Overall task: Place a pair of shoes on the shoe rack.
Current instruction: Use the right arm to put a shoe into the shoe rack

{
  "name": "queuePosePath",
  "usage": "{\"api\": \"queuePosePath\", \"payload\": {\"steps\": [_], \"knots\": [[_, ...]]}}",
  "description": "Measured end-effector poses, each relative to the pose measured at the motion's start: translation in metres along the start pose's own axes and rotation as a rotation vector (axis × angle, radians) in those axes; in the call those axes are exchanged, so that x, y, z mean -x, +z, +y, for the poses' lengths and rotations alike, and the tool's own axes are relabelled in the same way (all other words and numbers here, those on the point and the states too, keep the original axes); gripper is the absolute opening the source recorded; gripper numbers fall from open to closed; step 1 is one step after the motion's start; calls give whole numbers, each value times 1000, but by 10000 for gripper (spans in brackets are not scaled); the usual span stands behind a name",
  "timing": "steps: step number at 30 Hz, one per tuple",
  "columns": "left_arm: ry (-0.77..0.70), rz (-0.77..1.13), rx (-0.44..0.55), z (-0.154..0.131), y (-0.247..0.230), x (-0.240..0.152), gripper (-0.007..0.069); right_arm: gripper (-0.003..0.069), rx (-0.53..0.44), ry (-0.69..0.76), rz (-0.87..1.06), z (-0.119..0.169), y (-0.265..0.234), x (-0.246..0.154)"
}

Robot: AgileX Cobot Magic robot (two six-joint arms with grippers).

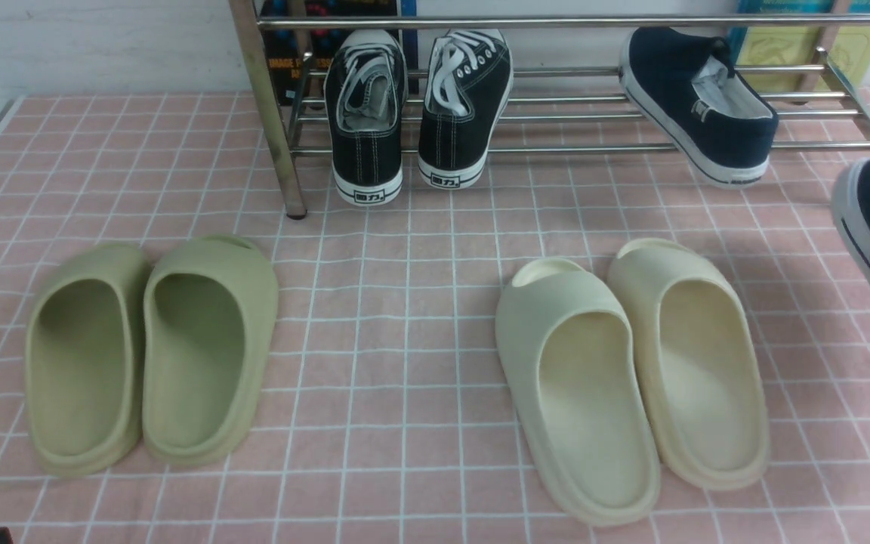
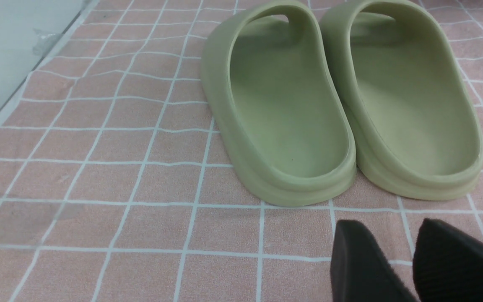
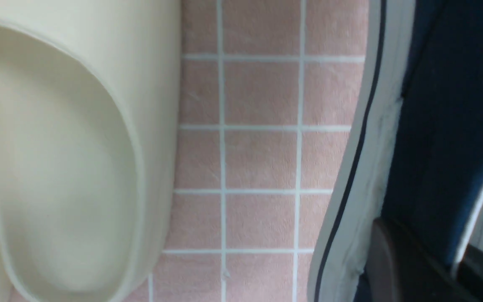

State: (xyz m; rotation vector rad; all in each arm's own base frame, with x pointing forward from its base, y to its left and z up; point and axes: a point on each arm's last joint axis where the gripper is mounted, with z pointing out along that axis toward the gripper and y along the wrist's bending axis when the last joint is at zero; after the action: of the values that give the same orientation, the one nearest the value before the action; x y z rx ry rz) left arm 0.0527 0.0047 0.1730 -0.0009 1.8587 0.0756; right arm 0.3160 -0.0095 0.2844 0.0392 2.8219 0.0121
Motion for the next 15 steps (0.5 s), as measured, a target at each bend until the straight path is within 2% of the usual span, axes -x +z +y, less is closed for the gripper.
{"api": "queuePosePath", "payload": {"steps": [7, 15], "knots": [[0, 0, 0, 0, 0, 0, 239, 9, -12, -58, -50, 3, -6, 41], [0, 0, 0, 0, 0, 0, 239, 9, -39, -121, -30, 1, 20, 94]]}}
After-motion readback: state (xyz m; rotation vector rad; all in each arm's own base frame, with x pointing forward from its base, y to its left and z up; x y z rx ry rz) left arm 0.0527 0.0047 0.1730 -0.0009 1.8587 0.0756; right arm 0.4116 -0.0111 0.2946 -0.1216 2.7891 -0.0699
